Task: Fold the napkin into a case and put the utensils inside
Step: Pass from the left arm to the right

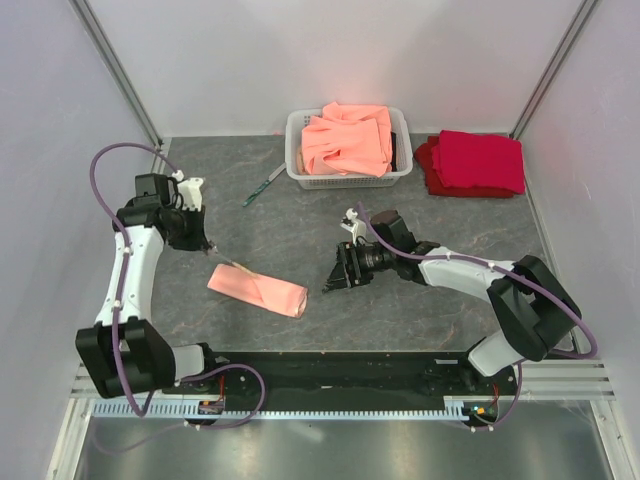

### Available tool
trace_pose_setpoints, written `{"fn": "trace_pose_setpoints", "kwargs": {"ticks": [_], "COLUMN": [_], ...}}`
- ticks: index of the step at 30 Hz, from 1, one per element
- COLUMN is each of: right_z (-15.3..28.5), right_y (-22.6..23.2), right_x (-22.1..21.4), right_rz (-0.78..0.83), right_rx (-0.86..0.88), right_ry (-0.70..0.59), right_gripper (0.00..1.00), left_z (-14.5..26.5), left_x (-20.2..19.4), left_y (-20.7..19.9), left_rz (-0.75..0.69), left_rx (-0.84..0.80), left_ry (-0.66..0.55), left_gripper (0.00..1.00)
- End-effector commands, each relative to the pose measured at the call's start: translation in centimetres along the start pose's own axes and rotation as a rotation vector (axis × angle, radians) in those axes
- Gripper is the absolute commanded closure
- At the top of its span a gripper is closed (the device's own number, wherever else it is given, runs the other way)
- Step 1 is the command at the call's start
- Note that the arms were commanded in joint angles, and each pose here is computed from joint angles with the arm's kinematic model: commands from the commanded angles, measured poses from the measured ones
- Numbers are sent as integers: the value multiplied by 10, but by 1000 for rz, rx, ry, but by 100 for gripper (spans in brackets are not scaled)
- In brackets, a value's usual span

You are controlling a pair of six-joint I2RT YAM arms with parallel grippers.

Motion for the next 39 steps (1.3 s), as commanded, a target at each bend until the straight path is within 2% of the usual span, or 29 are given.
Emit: {"fn": "trace_pose_setpoints", "kwargs": {"ticks": [1,5,8,9,12,17,20,21,23,24,26,29,32,39], "right_z": [-2,-5,-4,-4,-2,-3,-14,-17,-25,-26,-38,-53,-64,-75], "right_y": [2,-1,1,3,14,30,41,48,58,71,80,113,121,118], "right_x": [1,-3,2,8,24,34,36,47,46,60,61,80,84,79], "right_rz": [36,26,74,98,171,256,342,385,461,507,565,698,746,783], "right_rx": [61,75,69,65,83,85,22,-44,-102,-107,-141,-173,-233,-260], "right_ry": [-28,-14,-38,-49,-75,-72,-30,-63,-15,-41,5,2,30,111], "right_gripper": [31,31,25,20,14,14,18,19,21,26,33,49,56,55], "left_z": [3,15,30,30,30,33,29,27,22,18,15,10,8,10], "left_x": [3,3,2,0,-13,-22,-21,-22,-24,-25,-25,-25,-25,-29], "left_y": [8,3,-9,-14,-37,-63,-67,-68,-79,-80,-89,-97,-97,-97], "left_rz": [-6,-1,-37,-41,-126,-201,-137,-110,-71,-45,4,85,122,108], "left_rx": [-102,-146,-185,-210,-318,-406,-420,-424,-431,-415,-431,-427,-394,-418], "left_ry": [-31,-101,-176,-181,-191,-170,-140,-125,-66,-48,-18,27,47,36], "left_gripper": [98,98,98,98,98,98,98,98,98,98,98,98,98,98]}}
Point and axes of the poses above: each gripper's point midway between its finger pads, its own z axis back along the fingers, its own y axis along the line the jaws close on, x = y × z, the point moved 10 cm from there along z, back along the fingers, and after that the axes turned 6 degrees about z, right-handed, at the moved point
